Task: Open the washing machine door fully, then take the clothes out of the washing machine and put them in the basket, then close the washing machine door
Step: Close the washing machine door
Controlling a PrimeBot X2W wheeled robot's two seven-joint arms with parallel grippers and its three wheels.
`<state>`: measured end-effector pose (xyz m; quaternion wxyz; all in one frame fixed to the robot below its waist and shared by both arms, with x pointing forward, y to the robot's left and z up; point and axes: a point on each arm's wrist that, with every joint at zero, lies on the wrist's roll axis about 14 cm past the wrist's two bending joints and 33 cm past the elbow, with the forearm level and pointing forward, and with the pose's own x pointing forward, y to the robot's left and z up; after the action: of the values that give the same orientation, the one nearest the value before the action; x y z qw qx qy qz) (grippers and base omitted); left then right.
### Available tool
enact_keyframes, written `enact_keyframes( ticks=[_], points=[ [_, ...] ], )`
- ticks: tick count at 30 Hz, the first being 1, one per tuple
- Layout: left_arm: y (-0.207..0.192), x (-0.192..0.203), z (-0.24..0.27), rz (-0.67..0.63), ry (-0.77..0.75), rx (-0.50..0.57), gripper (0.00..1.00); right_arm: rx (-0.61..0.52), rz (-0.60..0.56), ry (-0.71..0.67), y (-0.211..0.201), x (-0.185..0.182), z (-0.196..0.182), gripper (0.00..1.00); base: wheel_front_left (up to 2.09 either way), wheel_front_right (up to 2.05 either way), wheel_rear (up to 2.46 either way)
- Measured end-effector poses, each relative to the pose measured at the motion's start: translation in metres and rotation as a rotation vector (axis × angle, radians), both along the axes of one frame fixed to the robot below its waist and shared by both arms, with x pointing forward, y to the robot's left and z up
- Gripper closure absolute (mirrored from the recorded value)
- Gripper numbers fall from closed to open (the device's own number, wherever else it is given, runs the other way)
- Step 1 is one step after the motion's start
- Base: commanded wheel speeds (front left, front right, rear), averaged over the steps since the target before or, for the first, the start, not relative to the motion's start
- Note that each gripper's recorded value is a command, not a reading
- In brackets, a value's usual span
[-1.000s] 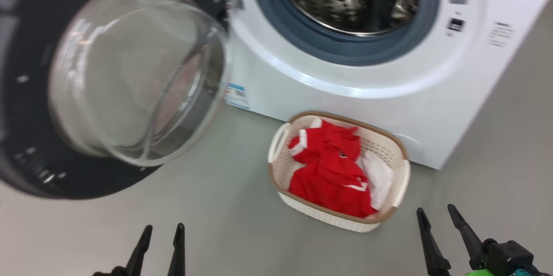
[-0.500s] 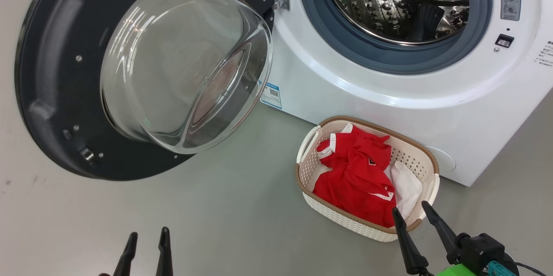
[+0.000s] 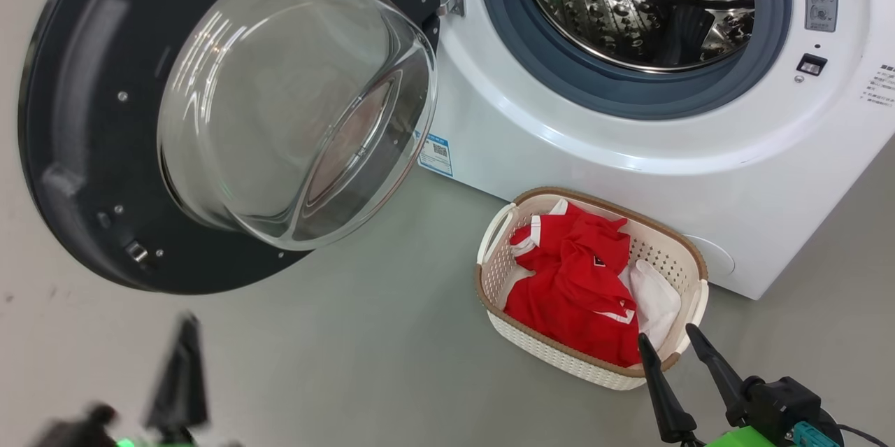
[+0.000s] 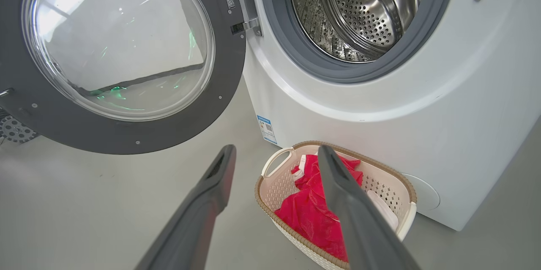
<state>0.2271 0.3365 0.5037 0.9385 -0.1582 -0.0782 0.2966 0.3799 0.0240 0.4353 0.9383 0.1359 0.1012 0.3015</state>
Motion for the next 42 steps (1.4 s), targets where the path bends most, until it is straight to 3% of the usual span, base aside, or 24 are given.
enact_keyframes(
  ticks=[11, 16, 21, 25, 33, 38, 42],
  points=[
    [0.063, 0.019, 0.193, 0.110, -0.411, 0.412, 1.00, 0.002, -0.028, 0.005, -0.008, 0.006, -0.002, 0.00, 0.00, 0.00, 0.00],
    [0.080, 0.017, 0.259, 0.104, -0.536, 0.524, 1.00, 0.003, -0.039, 0.004, -0.011, 0.009, -0.003, 0.00, 0.00, 0.00, 0.00],
    [0.096, 0.019, 0.292, 0.112, -0.573, 0.566, 1.00, -0.007, -0.054, -0.002, -0.016, 0.013, -0.004, 0.00, 0.00, 0.00, 0.00],
    [0.128, 0.029, 0.289, 0.131, -0.596, 0.436, 1.00, -0.017, -0.055, -0.006, -0.018, 0.014, -0.006, 0.00, 0.00, 0.00, 0.00],
    [0.203, 0.051, 0.201, 0.168, -0.438, -0.102, 1.00, -0.017, -0.062, -0.009, -0.020, 0.014, -0.005, 0.00, 0.00, 0.00, 0.00],
    [0.196, 0.077, 0.128, 0.060, -0.190, -0.423, 1.00, -0.018, -0.071, 0.002, -0.023, 0.015, -0.009, 0.00, 0.00, 0.00, 0.00],
    [0.181, 0.086, 0.097, -0.019, -0.059, -0.554, 1.00, -0.019, -0.075, 0.011, -0.025, 0.015, -0.012, 0.00, 0.00, 0.00, 0.00]
  ],
)
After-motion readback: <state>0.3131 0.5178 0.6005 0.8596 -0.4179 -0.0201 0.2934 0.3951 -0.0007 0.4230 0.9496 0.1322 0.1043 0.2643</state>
